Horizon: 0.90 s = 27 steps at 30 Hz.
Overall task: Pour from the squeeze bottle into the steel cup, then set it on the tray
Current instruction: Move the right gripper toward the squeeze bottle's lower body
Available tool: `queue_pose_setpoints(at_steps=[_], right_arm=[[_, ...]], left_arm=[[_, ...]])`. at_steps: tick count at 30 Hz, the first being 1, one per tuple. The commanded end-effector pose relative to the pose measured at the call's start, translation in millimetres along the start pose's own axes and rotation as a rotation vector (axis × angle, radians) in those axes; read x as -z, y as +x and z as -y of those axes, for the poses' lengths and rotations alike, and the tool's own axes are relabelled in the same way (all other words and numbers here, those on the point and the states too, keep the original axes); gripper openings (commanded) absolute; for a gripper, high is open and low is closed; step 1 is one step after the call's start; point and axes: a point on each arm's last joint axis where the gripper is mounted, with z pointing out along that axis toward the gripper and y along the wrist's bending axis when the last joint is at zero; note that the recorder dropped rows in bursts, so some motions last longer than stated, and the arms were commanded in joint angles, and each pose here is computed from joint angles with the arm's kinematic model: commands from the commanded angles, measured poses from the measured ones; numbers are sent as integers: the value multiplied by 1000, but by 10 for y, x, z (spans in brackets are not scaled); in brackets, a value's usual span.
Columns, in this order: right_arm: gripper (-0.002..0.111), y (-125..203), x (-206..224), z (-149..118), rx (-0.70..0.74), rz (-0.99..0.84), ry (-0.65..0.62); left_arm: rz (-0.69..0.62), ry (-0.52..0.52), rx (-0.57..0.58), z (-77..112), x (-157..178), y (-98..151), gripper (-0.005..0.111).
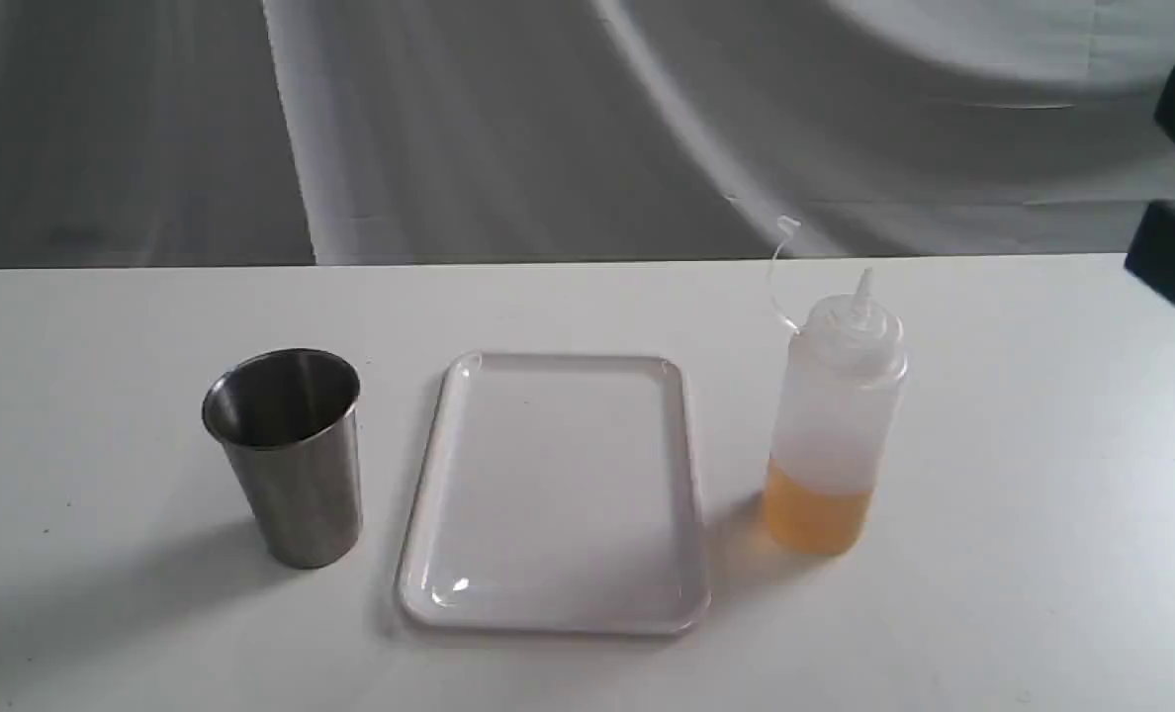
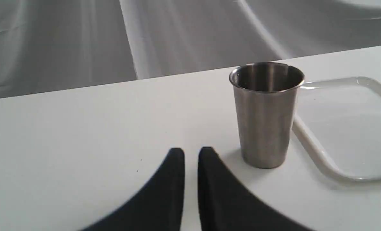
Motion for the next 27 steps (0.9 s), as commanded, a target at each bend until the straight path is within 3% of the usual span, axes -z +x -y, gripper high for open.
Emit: queue_pose_setpoints(at_steps=[1,12,22,27], right_arm=[[0,126,7,-42,-23,53,20],[0,698,-235,-195,50,-51,41],[0,1085,-453,-271,-84,-196,61],[0,1223,-533,-300,-80,-219,60]], left_arm=[[9,5,0,3,0,5,8],[9,5,0,3,0,5,8],[9,5,0,3,0,5,8],[9,5,0,3,0,5,8]])
